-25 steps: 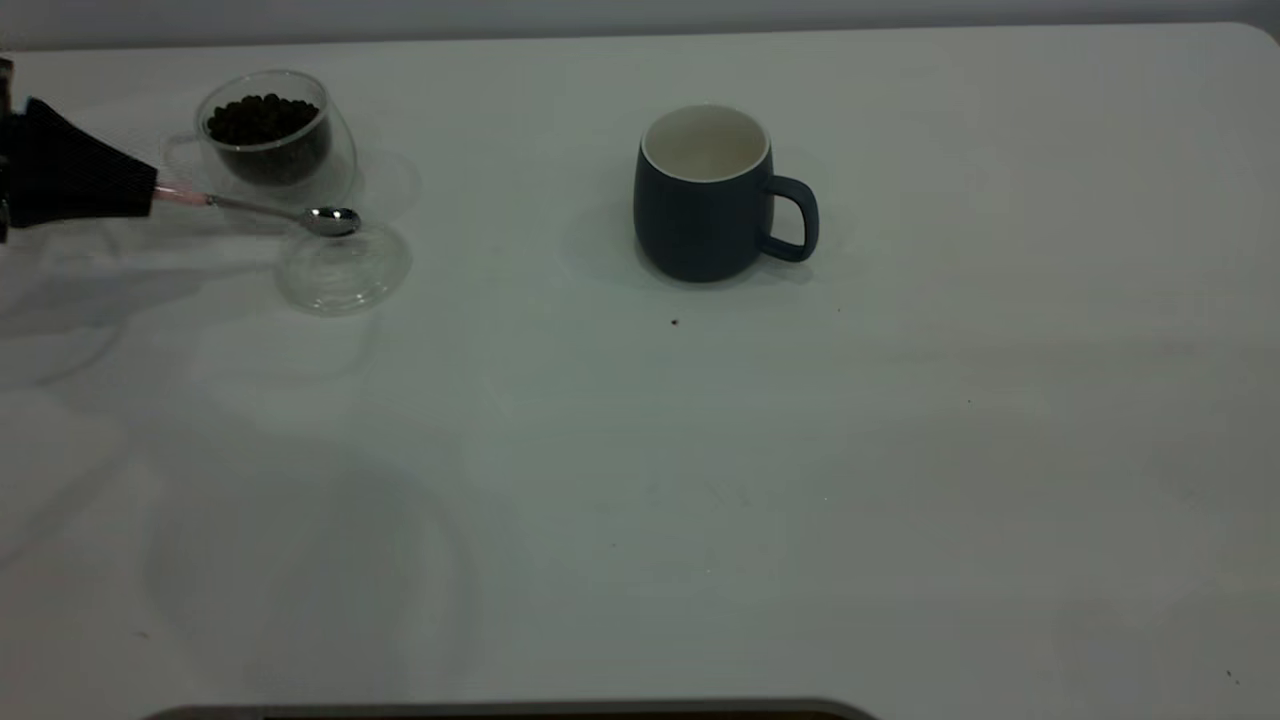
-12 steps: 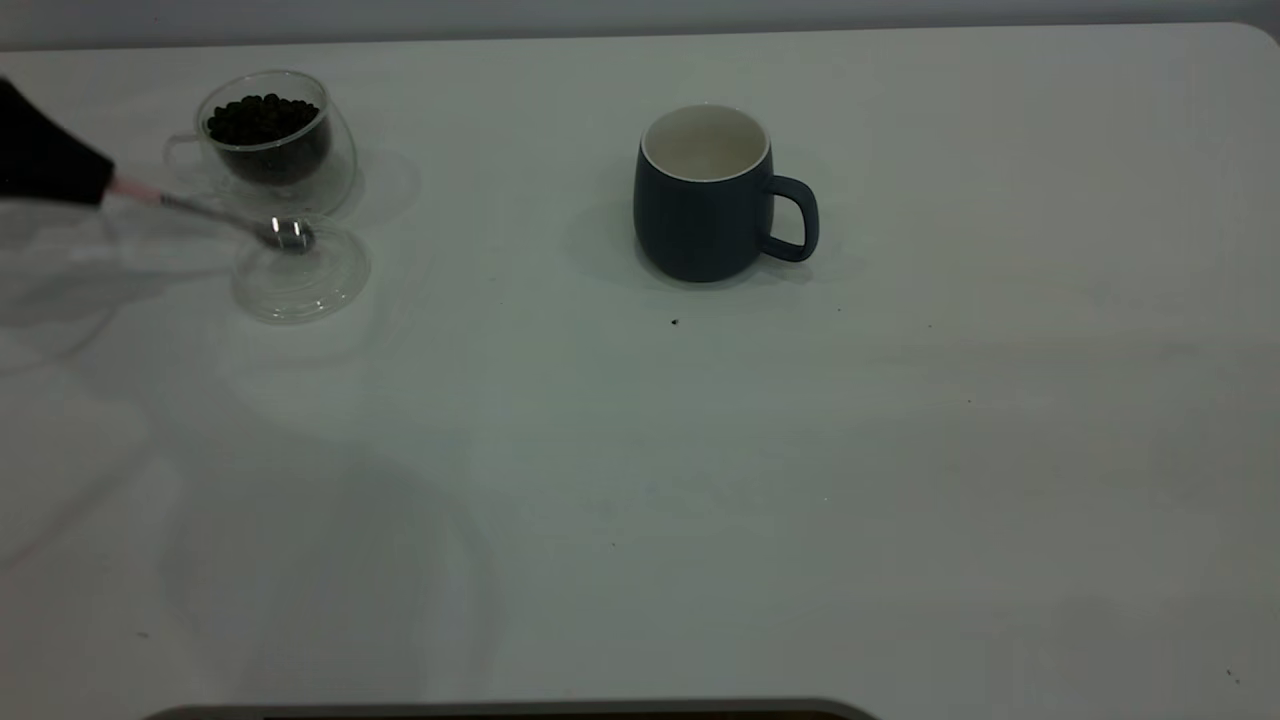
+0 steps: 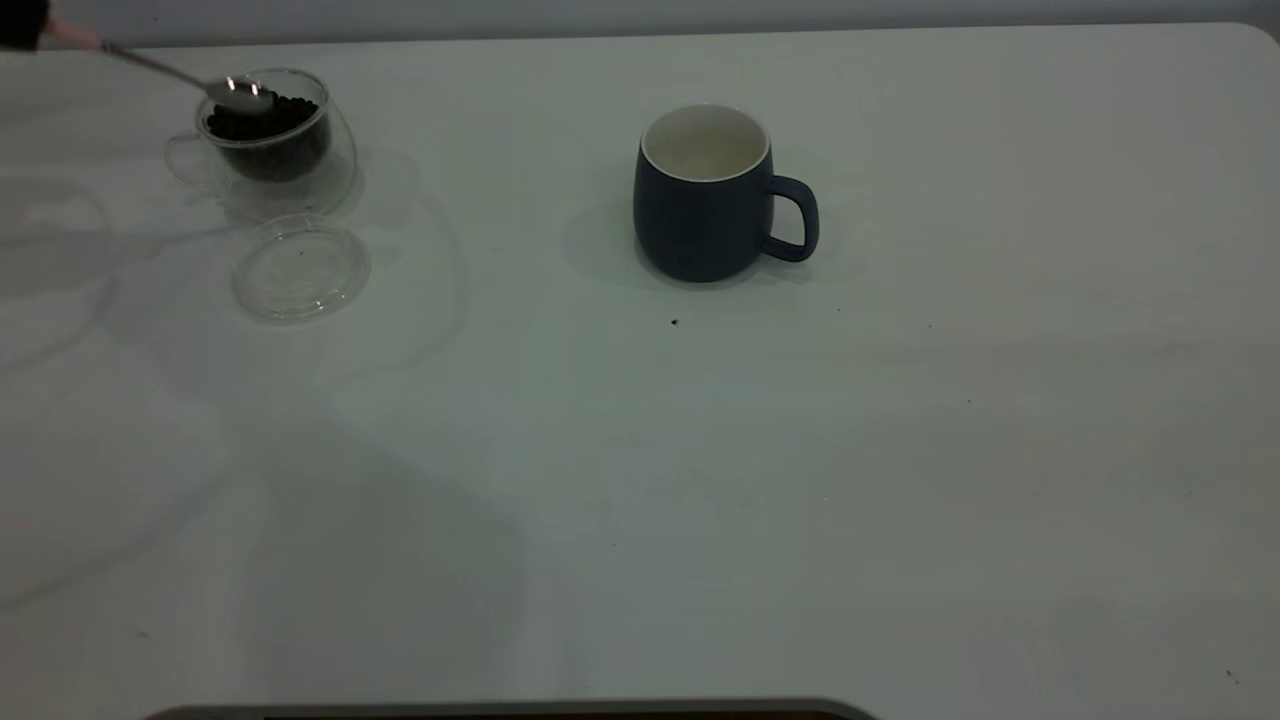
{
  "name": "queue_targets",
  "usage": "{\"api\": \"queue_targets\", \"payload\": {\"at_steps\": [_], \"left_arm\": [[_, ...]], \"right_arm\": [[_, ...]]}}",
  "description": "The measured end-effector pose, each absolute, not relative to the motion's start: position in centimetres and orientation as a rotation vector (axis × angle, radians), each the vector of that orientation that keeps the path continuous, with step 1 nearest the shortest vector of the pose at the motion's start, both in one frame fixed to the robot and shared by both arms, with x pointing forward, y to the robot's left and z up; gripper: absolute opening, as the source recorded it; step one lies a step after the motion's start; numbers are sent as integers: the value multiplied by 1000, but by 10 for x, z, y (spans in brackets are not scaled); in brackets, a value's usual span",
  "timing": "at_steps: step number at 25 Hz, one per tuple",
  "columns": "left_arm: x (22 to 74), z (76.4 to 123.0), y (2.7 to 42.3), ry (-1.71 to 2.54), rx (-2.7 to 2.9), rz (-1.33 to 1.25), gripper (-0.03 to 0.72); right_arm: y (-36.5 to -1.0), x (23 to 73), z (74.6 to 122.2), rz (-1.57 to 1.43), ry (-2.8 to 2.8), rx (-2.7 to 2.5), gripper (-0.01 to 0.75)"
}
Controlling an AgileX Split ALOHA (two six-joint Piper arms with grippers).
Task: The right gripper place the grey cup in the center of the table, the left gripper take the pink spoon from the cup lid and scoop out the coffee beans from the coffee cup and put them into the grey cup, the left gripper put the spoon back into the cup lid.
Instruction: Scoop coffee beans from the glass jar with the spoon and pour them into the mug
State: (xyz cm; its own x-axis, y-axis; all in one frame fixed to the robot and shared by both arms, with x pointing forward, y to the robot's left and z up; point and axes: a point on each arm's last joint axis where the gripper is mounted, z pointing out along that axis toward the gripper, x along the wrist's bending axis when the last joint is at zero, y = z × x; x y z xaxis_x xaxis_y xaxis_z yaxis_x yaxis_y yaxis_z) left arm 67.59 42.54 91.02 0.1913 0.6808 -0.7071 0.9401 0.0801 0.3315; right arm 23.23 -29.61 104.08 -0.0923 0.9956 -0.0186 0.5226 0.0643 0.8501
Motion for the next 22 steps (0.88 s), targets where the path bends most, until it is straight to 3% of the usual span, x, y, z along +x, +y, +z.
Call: {"api": "queue_targets", "payload": {"at_steps": [5, 22], "left_arm": [[672, 928, 426, 1420, 1835, -290, 135], [688, 905, 424, 1300, 1936, -62, 135]], "right_arm": [[-296, 232, 1041, 925, 1693, 1528, 590], [-296, 232, 1041, 925, 1693, 1528, 590]]}}
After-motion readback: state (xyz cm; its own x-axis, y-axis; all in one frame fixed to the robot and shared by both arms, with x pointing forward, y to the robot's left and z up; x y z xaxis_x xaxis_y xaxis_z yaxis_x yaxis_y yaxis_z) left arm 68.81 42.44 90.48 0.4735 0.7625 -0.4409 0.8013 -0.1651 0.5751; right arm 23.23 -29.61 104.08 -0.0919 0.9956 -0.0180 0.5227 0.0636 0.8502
